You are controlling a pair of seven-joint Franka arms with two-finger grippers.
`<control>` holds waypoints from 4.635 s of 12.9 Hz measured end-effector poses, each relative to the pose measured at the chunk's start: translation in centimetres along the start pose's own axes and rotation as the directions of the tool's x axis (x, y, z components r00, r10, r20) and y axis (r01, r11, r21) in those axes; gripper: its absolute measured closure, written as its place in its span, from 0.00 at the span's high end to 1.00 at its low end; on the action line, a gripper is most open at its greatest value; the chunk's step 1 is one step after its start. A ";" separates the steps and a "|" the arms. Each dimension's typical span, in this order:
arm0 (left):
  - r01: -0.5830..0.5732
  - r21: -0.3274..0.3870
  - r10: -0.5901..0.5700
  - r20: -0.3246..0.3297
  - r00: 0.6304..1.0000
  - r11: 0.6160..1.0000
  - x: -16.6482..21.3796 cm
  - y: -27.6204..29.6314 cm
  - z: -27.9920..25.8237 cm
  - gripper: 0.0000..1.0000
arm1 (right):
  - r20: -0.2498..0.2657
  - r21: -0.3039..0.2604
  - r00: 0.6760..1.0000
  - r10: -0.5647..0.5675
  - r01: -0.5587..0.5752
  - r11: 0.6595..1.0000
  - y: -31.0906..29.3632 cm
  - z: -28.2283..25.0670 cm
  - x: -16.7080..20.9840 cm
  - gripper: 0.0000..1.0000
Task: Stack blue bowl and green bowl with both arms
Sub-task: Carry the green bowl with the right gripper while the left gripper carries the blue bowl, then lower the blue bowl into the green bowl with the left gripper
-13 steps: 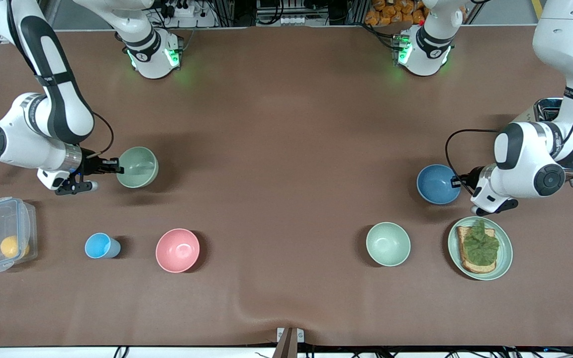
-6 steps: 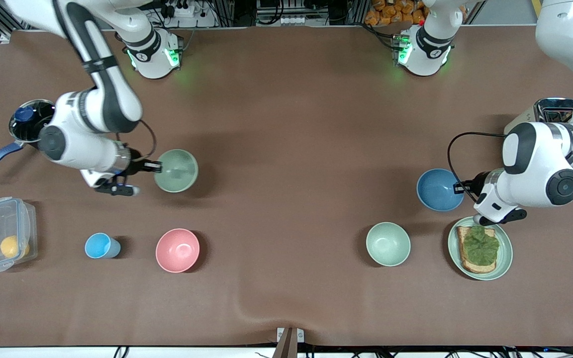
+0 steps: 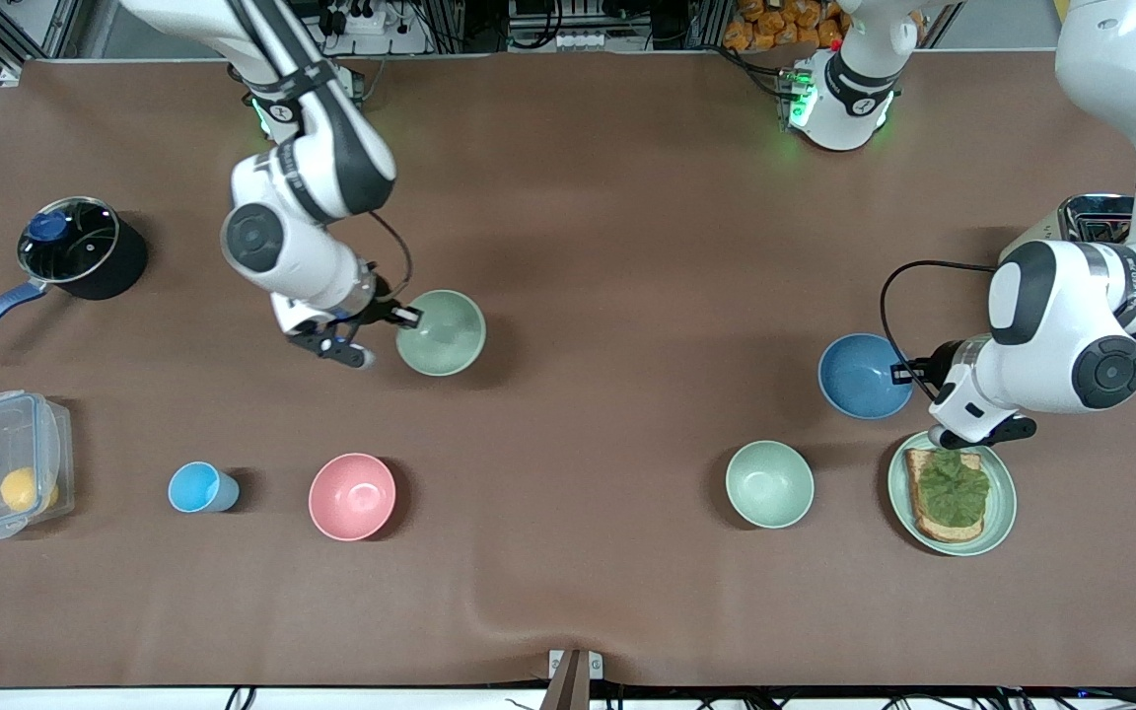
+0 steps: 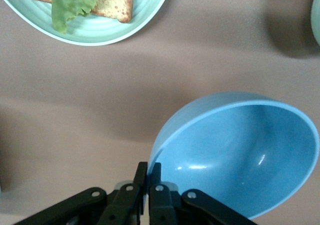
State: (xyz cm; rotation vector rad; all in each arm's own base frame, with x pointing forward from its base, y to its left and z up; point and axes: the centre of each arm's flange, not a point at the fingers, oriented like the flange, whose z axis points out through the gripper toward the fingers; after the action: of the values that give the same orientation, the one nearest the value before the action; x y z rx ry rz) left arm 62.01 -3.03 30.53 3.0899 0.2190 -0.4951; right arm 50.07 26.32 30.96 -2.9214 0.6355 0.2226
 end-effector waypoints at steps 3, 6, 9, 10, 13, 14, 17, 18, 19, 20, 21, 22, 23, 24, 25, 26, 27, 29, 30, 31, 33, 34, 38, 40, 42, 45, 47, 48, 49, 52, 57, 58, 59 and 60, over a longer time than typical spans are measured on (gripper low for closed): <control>-0.007 0.001 0.007 -0.003 1.000 1.000 0.0 0.4 -0.2 0.05 | -0.011 0.012 0.995 0.095 -0.095 0.995 -5.2 0.7 -4.7 0.05; -0.012 0.001 0.012 -0.008 1.000 1.000 0.0 0.8 -0.4 0.05 | -0.014 0.018 0.987 0.161 -0.161 0.987 -9.9 2.3 -8.8 0.05; -0.016 0.003 0.016 -0.015 1.000 1.000 -0.4 2.5 -0.7 0.05 | -0.042 0.061 0.976 0.215 -0.212 0.975 -12.7 6.3 -12.1 0.05; -0.012 0.003 0.012 -0.017 1.000 1.000 -0.5 3.4 -0.8 0.05 | -0.049 0.071 0.972 0.229 -0.225 0.972 -13.3 7.9 -13.1 0.05; -0.005 0.006 0.005 -0.022 1.000 1.000 -1.0 5.2 -0.9 0.05 | -0.063 0.095 0.964 0.259 -0.252 0.963 -14.5 11.8 -15.7 0.05; -0.007 0.006 0.007 -0.023 1.000 1.000 -1.0 5.4 -1.0 0.05 | -0.066 0.101 0.962 0.265 -0.258 0.961 -14.7 12.7 -16.3 0.05; -0.004 0.005 0.004 -0.022 1.000 1.000 -1.0 5.3 -1.1 0.05 | -0.064 0.101 0.958 0.280 -0.273 0.957 -15.2 13.5 -17.3 0.05; -0.002 -0.002 0.002 -0.018 1.000 1.000 -1.0 5.3 -1.1 0.05 | -0.063 0.104 0.957 0.283 -0.275 0.956 -15.4 13.5 -17.5 0.05; 0.001 -0.010 -0.001 -0.010 1.000 1.000 -1.1 5.4 -1.1 0.05 | -0.062 0.105 0.958 0.281 -0.274 0.956 -15.6 13.5 -17.7 0.05; 0.003 -0.011 -0.003 -0.006 1.000 1.000 -1.2 5.5 -1.1 0.05 | -0.062 0.104 0.958 0.281 -0.274 0.956 -15.6 13.6 -17.8 0.05; 0.011 -0.011 -0.011 -0.005 1.000 1.000 -1.3 5.8 -1.1 0.05 | -0.062 0.104 0.957 0.282 -0.275 0.956 -15.7 13.8 -17.8 0.05; 0.025 -0.009 -0.025 -0.004 1.000 1.000 -1.4 6.4 -1.0 0.05 | -0.062 0.103 0.957 0.284 -0.277 0.955 -15.8 13.9 -17.8 0.12; 0.035 -0.005 -0.035 -0.004 0.999 0.999 -1.7 7.3 -1.0 0.05 | -0.062 0.102 0.957 0.285 -0.278 0.955 -15.8 14.0 -17.7 0.21; 0.040 -0.002 -0.040 -0.001 0.999 0.999 -1.9 8.0 -0.9 0.05 | -0.062 0.103 0.955 0.289 -0.282 0.954 -15.8 14.0 -17.7 0.32; 0.039 -0.006 -0.039 0.004 0.999 0.999 -2.2 8.5 -0.8 0.05 | -0.061 0.106 0.952 0.301 -0.293 0.950 -15.9 13.9 -17.7 0.44; 0.041 -0.018 -0.040 0.011 0.999 0.999 -2.3 8.9 -0.8 0.05 | -0.059 0.112 0.948 0.311 -0.304 0.946 -16.1 13.7 -17.7 0.56; 0.044 -0.030 -0.043 0.018 0.999 0.999 -2.4 9.0 -0.8 0.05 | -0.058 0.118 0.947 0.317 -0.308 0.944 -16.3 13.4 -17.6 0.67; 0.046 -0.054 -0.044 0.039 0.998 0.997 -2.7 9.5 -0.8 0.05 | -0.058 0.118 0.944 0.323 -0.315 0.942 -16.7 12.9 -17.3 0.88; 0.036 -0.070 -0.033 0.047 0.998 0.997 -3.1 10.3 -0.9 0.05 | -0.057 0.112 0.943 0.327 -0.320 0.941 -16.9 12.5 -16.9 0.99; 0.036 -0.082 -0.032 0.053 0.998 0.996 -3.6 11.6 -1.0 0.05 | -0.054 0.097 0.941 0.333 -0.327 0.940 -17.1 12.0 -16.4 1.00; 0.057 -0.088 -0.052 0.058 0.997 0.994 -5.0 14.3 -1.4 0.05 | -0.038 0.044 0.936 0.351 -0.349 0.936 -17.9 9.8 -14.9 1.00; 0.060 -0.089 -0.055 0.059 0.997 0.994 -5.7 15.6 -1.5 0.05 | -0.029 0.027 0.932 0.362 -0.361 0.932 -18.2 8.4 -14.0 1.00; 0.045 -0.091 -0.040 0.062 0.997 0.995 -7.0 17.8 -1.7 0.05 | -0.012 0.018 0.928 0.372 -0.372 0.928 -17.9 4.0 -10.7 1.00; 0.055 -0.091 -0.050 0.065 0.997 0.994 -7.6 18.8 -1.7 0.05 | -0.008 0.009 0.929 0.371 -0.371 0.929 -17.5 3.2 -10.2 1.00; 0.066 -0.092 -0.060 0.069 0.996 0.994 -8.4 20.1 -1.8 0.05 | -0.007 0.008 0.932 0.362 -0.362 0.932 -17.2 3.2 -9.6 1.00; 0.078 -0.093 -0.072 0.070 0.995 0.993 -9.3 21.4 -2.0 0.05 | 0.178 0.049 0.845 0.504 -0.520 0.853 -15.9 4.4 -6.1 1.00; 0.085 -0.094 -0.078 0.069 0.995 0.992 -9.7 21.9 -2.2 0.05 | 0.220 0.017 0.783 0.581 -0.599 0.801 -14.1 7.7 -3.4 1.00; 0.088 -0.096 -0.082 0.067 0.994 0.991 -9.9 22.3 -2.3 0.05 | 0.222 -0.006 0.765 0.605 -0.620 0.785 -13.3 9.5 -2.5 1.00; 0.088 -0.100 -0.082 0.063 0.995 0.991 -10.1 22.6 -2.4 0.05 | 0.231 -0.026 0.738 0.634 -0.646 0.763 -12.7 11.1 -1.9 1.00; 0.085 -0.102 -0.080 0.057 0.995 0.991 -10.5 23.4 -2.3 0.05 | 0.334 -0.063 0.603 0.724 -0.752 0.656 -11.8 14.0 -1.0 1.00; 0.108 -0.095 -0.103 0.056 0.993 0.990 -11.4 24.6 -0.3 0.05 | 0.384 -0.068 0.531 0.756 -0.800 0.596 -11.9 14.3 -1.1 1.00; 0.115 -0.093 -0.110 0.054 0.992 0.989 -11.9 25.3 0.2 0.05 | 0.385 -0.072 0.526 0.759 -0.803 0.592 -11.8 14.5 -1.1 1.00; 0.121 -0.090 -0.117 0.052 0.992 0.988 -12.4 26.1 0.9 0.05 | 0.383 -0.074 0.523 0.761 -0.804 0.590 -11.7 14.6 -1.1 1.00; 0.128 -0.088 -0.124 0.049 0.991 0.988 -13.0 26.8 1.5 0.05 | 0.382 -0.076 0.522 0.763 -0.805 0.589 -11.7 14.7 -1.1 1.00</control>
State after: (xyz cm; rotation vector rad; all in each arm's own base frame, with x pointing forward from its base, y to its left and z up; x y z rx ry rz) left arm 53.03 -31.39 32.68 2.9863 0.4255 -0.5391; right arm 52.31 39.80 17.98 -2.1376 1.7849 0.7904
